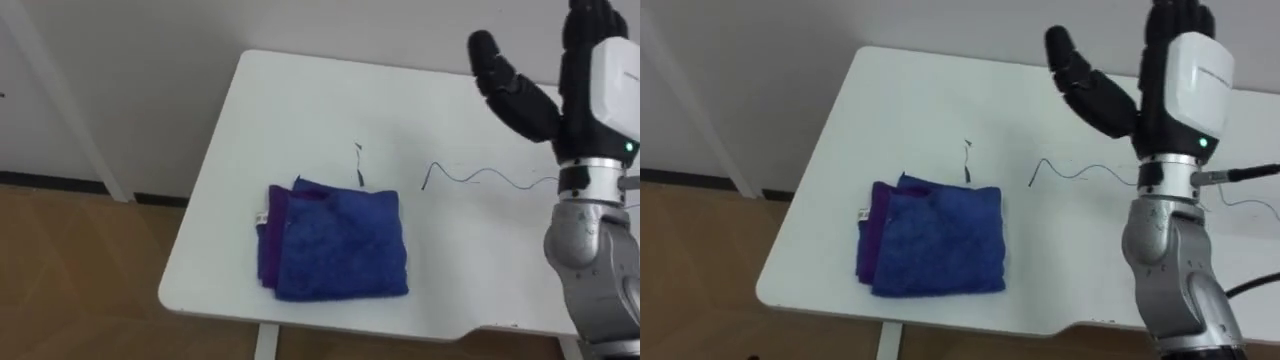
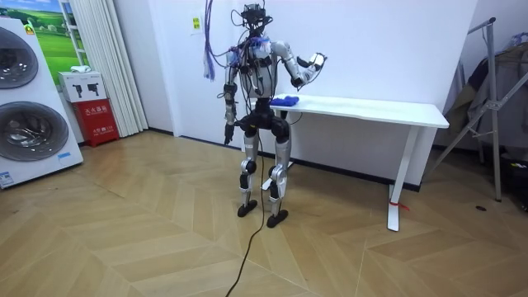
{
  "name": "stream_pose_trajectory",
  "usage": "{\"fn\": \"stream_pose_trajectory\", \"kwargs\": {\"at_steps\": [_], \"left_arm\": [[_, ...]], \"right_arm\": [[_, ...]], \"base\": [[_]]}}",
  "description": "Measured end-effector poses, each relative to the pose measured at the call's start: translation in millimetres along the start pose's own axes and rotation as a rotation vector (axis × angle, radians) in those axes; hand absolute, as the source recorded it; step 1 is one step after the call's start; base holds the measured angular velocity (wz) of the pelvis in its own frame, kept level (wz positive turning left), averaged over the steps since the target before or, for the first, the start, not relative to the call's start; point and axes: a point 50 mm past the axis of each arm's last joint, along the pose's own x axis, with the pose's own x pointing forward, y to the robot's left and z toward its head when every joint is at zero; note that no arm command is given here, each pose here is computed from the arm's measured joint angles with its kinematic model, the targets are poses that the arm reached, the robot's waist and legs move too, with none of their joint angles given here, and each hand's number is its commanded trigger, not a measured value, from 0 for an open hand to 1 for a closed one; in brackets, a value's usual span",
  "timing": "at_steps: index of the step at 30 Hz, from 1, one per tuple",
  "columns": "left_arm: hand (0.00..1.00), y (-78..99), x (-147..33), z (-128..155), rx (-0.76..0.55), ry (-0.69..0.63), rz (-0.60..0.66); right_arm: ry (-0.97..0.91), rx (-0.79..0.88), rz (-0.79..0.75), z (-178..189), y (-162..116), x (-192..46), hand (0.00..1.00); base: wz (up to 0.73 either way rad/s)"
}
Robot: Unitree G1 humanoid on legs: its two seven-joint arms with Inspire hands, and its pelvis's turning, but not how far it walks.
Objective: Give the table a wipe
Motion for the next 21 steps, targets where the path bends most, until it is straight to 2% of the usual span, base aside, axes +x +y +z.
{"fn": "stream_pose_trajectory", "kwargs": {"at_steps": [12,16,21], "left_arm": [[0.00,-2.8,3.2,13,0.074,-0.051,-0.019],[0.00,-3.6,3.6,16,0.125,-0.067,-0.035],[0.00,-3.1,4.5,21,0.176,-0.091,-0.046]], "right_arm": [[-0.244,0.051,0.342,57,49,-27,0.00],[-0.237,0.024,0.435,52,62,-36,0.00],[-0.237,-0.025,0.585,48,77,-66,0.00]], "base": [[0.08],[0.17],[0.01]]}}
